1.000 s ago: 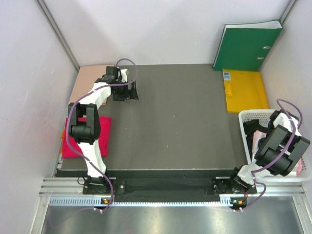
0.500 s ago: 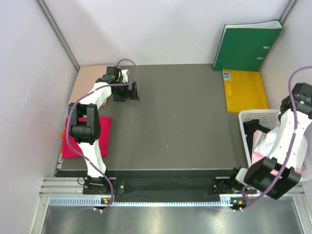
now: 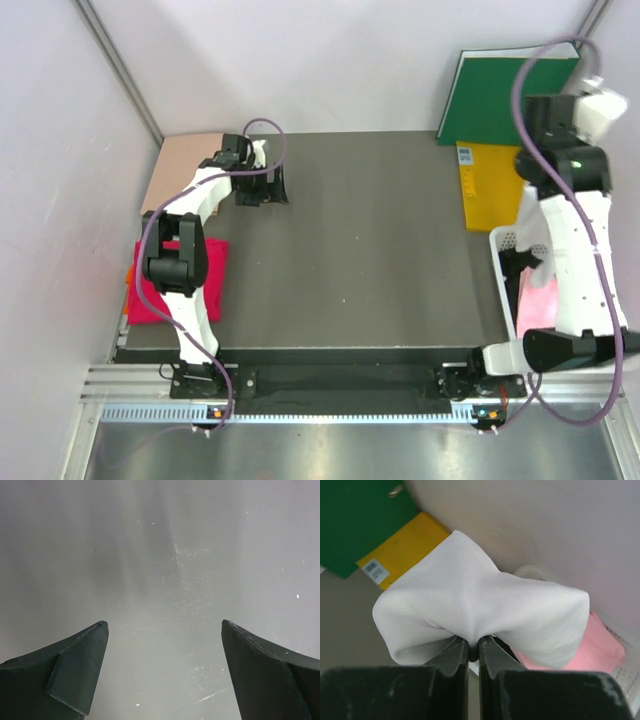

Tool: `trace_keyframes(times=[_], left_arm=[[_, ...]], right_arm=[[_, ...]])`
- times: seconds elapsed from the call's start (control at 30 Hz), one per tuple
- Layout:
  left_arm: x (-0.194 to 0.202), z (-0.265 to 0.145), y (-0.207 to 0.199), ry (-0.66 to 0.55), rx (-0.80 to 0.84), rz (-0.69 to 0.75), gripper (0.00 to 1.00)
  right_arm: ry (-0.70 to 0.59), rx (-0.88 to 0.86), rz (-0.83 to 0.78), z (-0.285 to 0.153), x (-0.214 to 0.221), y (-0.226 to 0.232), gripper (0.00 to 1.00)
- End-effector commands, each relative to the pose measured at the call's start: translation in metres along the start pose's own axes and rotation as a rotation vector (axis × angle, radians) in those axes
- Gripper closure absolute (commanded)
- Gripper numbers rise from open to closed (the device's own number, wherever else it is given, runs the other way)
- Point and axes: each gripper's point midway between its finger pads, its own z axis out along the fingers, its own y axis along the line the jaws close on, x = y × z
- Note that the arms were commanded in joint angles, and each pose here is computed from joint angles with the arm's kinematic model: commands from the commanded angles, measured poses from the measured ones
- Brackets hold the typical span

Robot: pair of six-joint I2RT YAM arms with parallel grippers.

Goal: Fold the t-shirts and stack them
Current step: Move the tshirt to the center of the board

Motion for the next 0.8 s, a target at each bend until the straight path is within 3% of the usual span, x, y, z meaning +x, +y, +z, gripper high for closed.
trace_keyframes(times=[0.0, 0.07, 0.17, 0.2, 0.27, 0.37, 0.5, 0.6, 0.67, 0.73, 0.77], left_arm=[[-0.038, -0.027, -0.001, -0.131, -0.059, 0.003, 0.01], [-0.047, -0.036, 0.004, -0.171, -0.069, -0.021, 0.01], [-0.063, -0.047, 0.01, -0.224, -0.066, -0.051, 0.01], [-0.064, -0.047, 0.011, -0.226, -0.067, -0.056, 0.01], [-0.069, -0.051, 0.015, -0.235, -0.075, -0.058, 0.01], [-0.068, -0.052, 0.019, -0.226, -0.093, -0.057, 0.01], [-0.064, -0.054, 0.023, -0.217, -0.114, -0.051, 0.01], [-0.064, -0.054, 0.023, -0.217, -0.114, -0.046, 0.01], [-0.064, -0.052, 0.021, -0.213, -0.101, -0.047, 0.01], [-0.063, -0.05, 0.019, -0.206, -0.085, -0.05, 0.01], [-0.062, -0.047, 0.016, -0.197, -0.063, -0.051, 0.01]], right_arm=[[-0.111, -0.204, -0.201, -0.032, -0.012, 0.092, 1.0], [-0.129, -0.292, -0.326, -0.046, 0.0, 0.142, 1.0], [-0.163, -0.512, -0.517, -0.108, 0.036, 0.225, 1.0], [-0.195, -0.563, -0.51, -0.129, 0.028, 0.238, 1.0], [-0.202, -0.678, -0.602, -0.163, 0.059, 0.276, 1.0], [-0.177, -0.875, -0.579, -0.209, 0.078, 0.304, 1.0], [-0.108, -1.011, -0.504, -0.231, 0.086, 0.307, 1.0], [-0.081, -0.977, -0.493, -0.214, 0.093, 0.296, 1.0], [-0.018, -0.918, -0.495, -0.177, 0.107, 0.288, 1.0], [0.021, -0.858, -0.398, -0.14, 0.1, 0.275, 1.0], [0.092, -0.813, -0.441, -0.112, 0.134, 0.267, 0.98]])
